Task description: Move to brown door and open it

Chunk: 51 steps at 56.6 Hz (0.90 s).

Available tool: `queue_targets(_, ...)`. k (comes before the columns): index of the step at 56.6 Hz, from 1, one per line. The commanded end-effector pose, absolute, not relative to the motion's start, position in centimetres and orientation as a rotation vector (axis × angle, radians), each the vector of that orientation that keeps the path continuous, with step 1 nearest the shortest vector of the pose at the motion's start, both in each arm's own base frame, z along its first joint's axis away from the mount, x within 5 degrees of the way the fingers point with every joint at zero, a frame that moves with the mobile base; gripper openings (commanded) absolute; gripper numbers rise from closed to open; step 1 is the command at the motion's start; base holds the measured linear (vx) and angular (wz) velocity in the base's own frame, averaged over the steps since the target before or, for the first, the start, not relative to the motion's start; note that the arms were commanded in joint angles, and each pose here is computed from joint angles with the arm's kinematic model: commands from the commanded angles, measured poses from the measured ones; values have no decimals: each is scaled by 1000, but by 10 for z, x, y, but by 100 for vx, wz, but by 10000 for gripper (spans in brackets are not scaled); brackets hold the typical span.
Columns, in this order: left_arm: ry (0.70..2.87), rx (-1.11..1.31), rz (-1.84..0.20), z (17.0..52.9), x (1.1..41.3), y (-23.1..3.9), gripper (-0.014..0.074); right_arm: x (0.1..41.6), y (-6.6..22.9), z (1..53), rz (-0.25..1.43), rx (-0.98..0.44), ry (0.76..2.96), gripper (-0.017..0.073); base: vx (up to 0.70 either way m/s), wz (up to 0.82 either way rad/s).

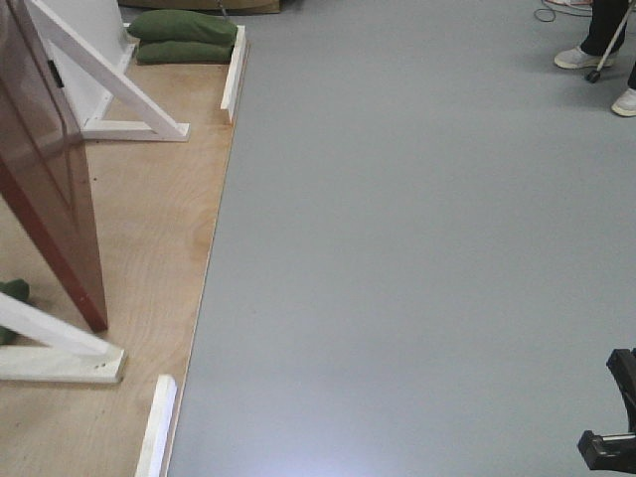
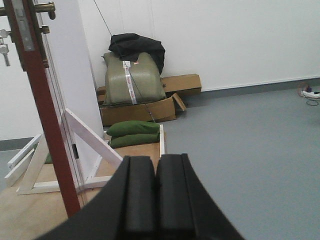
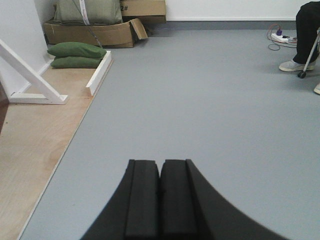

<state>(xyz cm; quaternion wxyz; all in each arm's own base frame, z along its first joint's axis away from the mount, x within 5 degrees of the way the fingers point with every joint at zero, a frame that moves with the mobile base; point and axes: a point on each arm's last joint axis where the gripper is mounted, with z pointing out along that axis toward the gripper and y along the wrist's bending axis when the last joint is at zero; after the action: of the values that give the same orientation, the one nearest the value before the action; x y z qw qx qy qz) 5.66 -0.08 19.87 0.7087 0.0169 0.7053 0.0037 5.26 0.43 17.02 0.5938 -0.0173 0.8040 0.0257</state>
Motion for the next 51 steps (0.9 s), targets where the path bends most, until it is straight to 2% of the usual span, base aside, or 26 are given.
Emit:
queue_targets(1, 1462, 37, -8, 212, 54, -2, 36, 54, 4, 176, 49, -43, 1791, 0, 38, -6)
queue_targets(29, 1462, 37, -8, 212, 54, -2, 36, 54, 4, 176, 49, -43, 1791, 0, 39, -6)
queue_targets(51, 1462, 37, -8, 212, 54, -2, 36, 54, 4, 176, 49, -43, 1791, 0, 39, 8)
